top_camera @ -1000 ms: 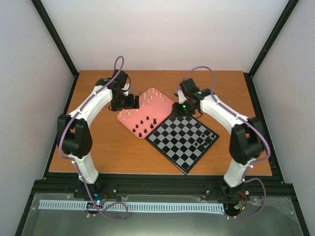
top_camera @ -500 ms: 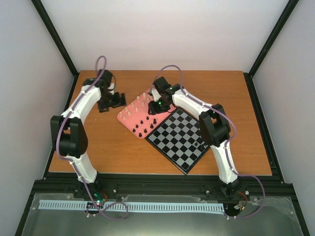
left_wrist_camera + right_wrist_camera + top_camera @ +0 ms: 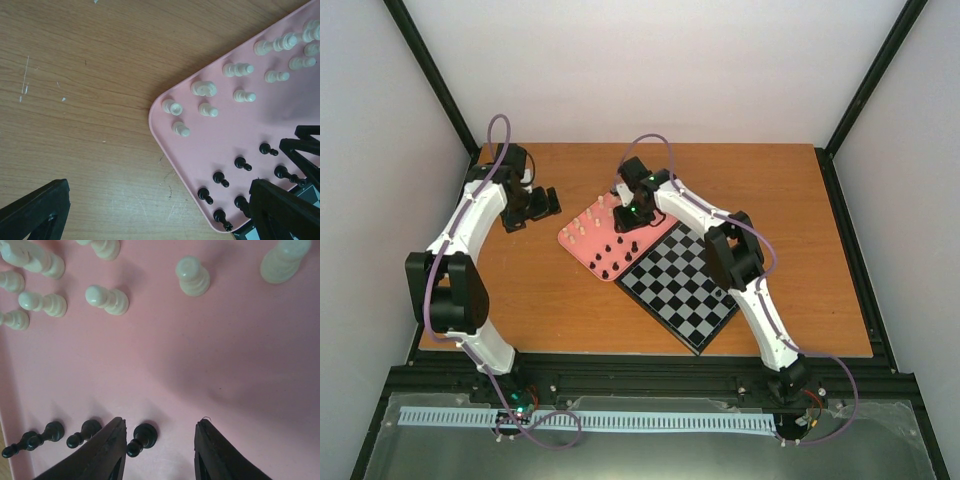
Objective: Set up the chess pieces on the board
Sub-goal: Pick up the chess piece from the storage box.
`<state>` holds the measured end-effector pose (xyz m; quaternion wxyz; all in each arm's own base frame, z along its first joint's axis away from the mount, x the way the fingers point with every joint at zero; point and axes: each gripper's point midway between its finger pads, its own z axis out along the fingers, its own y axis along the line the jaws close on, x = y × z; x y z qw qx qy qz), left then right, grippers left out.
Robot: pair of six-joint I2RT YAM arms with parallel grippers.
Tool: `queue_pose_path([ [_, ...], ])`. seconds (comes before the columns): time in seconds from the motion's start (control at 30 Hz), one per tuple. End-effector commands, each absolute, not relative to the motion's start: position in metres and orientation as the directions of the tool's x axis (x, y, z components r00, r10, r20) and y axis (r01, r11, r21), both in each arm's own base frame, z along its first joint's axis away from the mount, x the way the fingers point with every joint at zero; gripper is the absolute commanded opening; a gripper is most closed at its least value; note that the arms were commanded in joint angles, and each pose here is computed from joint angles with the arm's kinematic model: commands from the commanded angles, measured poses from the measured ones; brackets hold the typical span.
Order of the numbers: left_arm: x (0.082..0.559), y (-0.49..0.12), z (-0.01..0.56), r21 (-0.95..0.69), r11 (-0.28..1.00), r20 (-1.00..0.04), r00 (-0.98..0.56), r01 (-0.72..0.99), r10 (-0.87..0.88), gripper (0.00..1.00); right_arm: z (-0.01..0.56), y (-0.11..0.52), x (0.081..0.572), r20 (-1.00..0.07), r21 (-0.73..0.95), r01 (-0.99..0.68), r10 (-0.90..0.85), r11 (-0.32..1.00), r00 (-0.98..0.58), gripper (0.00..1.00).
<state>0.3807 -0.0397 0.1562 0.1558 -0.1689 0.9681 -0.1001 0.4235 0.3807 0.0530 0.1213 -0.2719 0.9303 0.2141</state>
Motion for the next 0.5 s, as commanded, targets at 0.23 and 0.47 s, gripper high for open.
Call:
queue_pose_path([
  [0.23,0.385,-0.045,0.156,-0.28,0.915,-0.271,-0.89,-0.291,-0.366,1.0,0.037,0.39,0.4,-0.289,0.296,-0.605,-0.534,0.739,-0.795,0.35],
  [0.47,0.384,-0.047,0.154,-0.284,0.914,-0.265,-0.893,-0.289,-0.365,1.0,0.03,0.386,0.404,-0.272,0.267,-0.596,-0.534,0.757,-0.8,0.3],
])
